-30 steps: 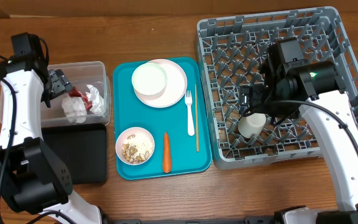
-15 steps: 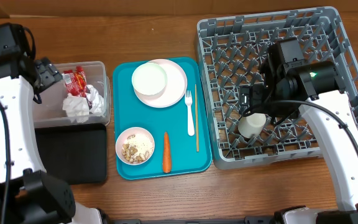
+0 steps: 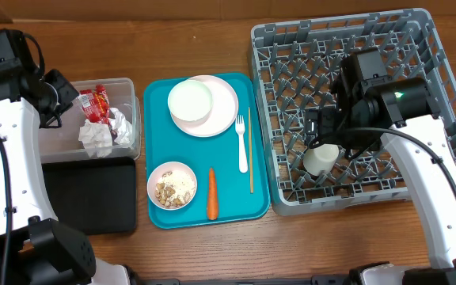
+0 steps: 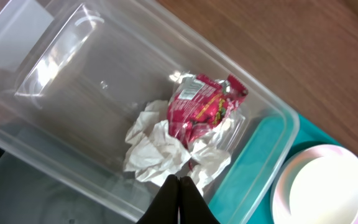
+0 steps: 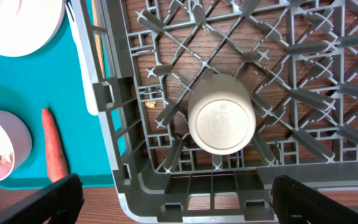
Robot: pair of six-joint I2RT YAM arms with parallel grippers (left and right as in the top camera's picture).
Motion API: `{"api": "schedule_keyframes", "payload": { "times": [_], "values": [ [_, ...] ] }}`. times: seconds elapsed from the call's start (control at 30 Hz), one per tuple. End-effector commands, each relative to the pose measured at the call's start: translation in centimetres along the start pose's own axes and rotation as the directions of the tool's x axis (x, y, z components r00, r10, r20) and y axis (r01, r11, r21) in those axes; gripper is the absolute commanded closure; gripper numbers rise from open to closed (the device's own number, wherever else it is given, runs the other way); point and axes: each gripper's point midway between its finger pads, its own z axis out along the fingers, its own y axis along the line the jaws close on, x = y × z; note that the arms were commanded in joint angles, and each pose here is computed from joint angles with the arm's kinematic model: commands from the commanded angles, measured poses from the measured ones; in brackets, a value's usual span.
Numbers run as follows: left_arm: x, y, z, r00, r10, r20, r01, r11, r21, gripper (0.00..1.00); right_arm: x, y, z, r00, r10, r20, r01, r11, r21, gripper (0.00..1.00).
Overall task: Sort waste into correct bins and load items into the dishwasher
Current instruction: 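Open the left gripper over the bin and lift away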
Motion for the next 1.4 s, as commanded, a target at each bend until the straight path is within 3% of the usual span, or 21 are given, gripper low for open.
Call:
{"api": "schedule_keyframes", "payload": {
  "times": [0.0, 0.3, 0.9, 1.37],
  "values": [
    [0.5, -0.9, 0.4, 1.0, 0.022, -0.011, -0.022, 0.999, 0.035, 0.96, -0.4, 0.4, -0.8, 0.999, -0.013, 0.033, 0.013, 1.0, -0.015, 0.0],
    [1.6, -1.5, 6.0, 0.997, 0.057, -0.048, -0.053, 0.995, 0.081, 0.96, -0.4, 0.4, -0.8, 0.999, -0.013, 0.033, 0.013, 1.0, -0.015, 0.0],
    [3.8, -0.2, 18.2, 0.982, 0.077, -0.174, -0.072, 0.997, 0.032, 0.96, -0.4, 0.4, -0.8, 0.999, -0.013, 0.033, 0.013, 1.0, -0.015, 0.0],
    [4.3, 3.1, 17.2, 0.98, 0.027, -0.196, -0.052, 0.991, -0.124, 0.96, -0.4, 0.4, -0.8, 0.999, -0.013, 0.033, 0.013, 1.0, -0.015, 0.0]
  ]
}}
